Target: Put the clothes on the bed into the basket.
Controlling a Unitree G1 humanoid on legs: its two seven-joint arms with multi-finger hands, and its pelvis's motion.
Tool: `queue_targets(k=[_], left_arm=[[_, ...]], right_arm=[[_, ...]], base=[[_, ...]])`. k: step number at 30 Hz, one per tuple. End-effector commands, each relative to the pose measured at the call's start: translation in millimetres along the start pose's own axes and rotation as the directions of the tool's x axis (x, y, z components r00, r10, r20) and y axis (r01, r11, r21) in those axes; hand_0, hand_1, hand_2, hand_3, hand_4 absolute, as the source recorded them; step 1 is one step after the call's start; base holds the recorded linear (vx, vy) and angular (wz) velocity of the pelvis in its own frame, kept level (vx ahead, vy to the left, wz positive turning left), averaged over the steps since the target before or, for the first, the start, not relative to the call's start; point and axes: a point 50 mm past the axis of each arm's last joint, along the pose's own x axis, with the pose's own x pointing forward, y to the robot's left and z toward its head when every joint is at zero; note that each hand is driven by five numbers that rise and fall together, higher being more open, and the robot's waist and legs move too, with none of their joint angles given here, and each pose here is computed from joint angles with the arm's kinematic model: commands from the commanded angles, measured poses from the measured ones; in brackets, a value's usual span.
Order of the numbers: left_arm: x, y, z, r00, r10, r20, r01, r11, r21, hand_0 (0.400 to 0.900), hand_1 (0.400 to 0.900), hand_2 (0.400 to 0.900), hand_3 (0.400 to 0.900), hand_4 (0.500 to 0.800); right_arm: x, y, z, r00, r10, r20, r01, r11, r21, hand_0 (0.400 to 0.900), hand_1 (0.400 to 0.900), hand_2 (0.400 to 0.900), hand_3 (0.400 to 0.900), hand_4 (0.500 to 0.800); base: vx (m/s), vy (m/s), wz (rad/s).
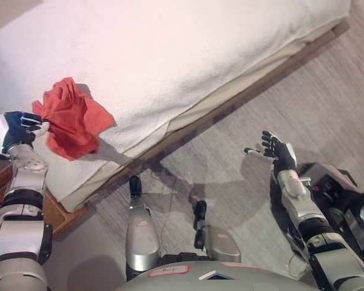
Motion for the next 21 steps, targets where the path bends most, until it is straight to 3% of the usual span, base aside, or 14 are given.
queue_targets(k=[1,3,4,8,14,17,21], left_arm=[[13.5,75,-17,0.976,0.217,-0.005,-0.213,0.964,0.160,0.400,0.400,0.400,0.400,0.500],[12.2,83,-16,0.972,0.235,0.015,-0.234,0.959,0.162,0.400,0.400,0.400,0.400,0.500],[11.3,101,-36,0.959,0.276,-0.064,-0.256,0.941,0.224,0.400,0.400,0.400,0.400,0.500],[10.4,126,-49,0.941,0.322,-0.107,-0.276,0.909,0.312,0.400,0.400,0.400,0.400,0.500],[0.5,170,-78,0.892,0.377,-0.248,-0.225,0.848,0.480,0.400,0.400,0.400,0.400,0.500],[-1.7,186,-80,0.872,0.398,-0.283,-0.215,0.833,0.510,0.400,0.400,0.400,0.400,0.500],[2.6,186,-72,0.880,0.388,-0.273,-0.213,0.838,0.502,0.400,0.400,0.400,0.400,0.500]], right_arm=[[-6,-38,-9,0.995,-0.101,-0.013,0.101,0.994,-0.044,0.900,0.900,0.900,0.900,0.800],[-8,-40,-15,0.993,-0.109,-0.041,0.106,0.993,-0.053,0.900,0.900,0.900,0.900,0.800],[-11,-42,-32,0.984,-0.117,-0.131,0.108,0.991,-0.073,0.900,0.900,0.900,0.900,0.800],[-13,-44,-47,0.967,-0.129,-0.218,0.118,0.991,-0.059,0.900,0.900,0.900,0.900,0.800],[-14,-39,-52,0.964,-0.095,-0.247,0.086,0.995,-0.048,0.900,0.900,0.900,0.900,0.800],[-13,-38,-52,0.965,-0.082,-0.249,0.071,0.996,-0.052,0.900,0.900,0.900,0.900,0.800],[-11,-36,-49,0.969,-0.073,-0.236,0.062,0.997,-0.054,0.900,0.900,0.900,0.900,0.800]], base=[[0.038,-0.029,0.21],[0.022,-0.017,0.17],[0.009,-0.010,0.17],[0.002,-0.002,0.12],[0.022,-0.002,0.05],[0.024,0.002,0.03],[0.009,0.003,0.03]])
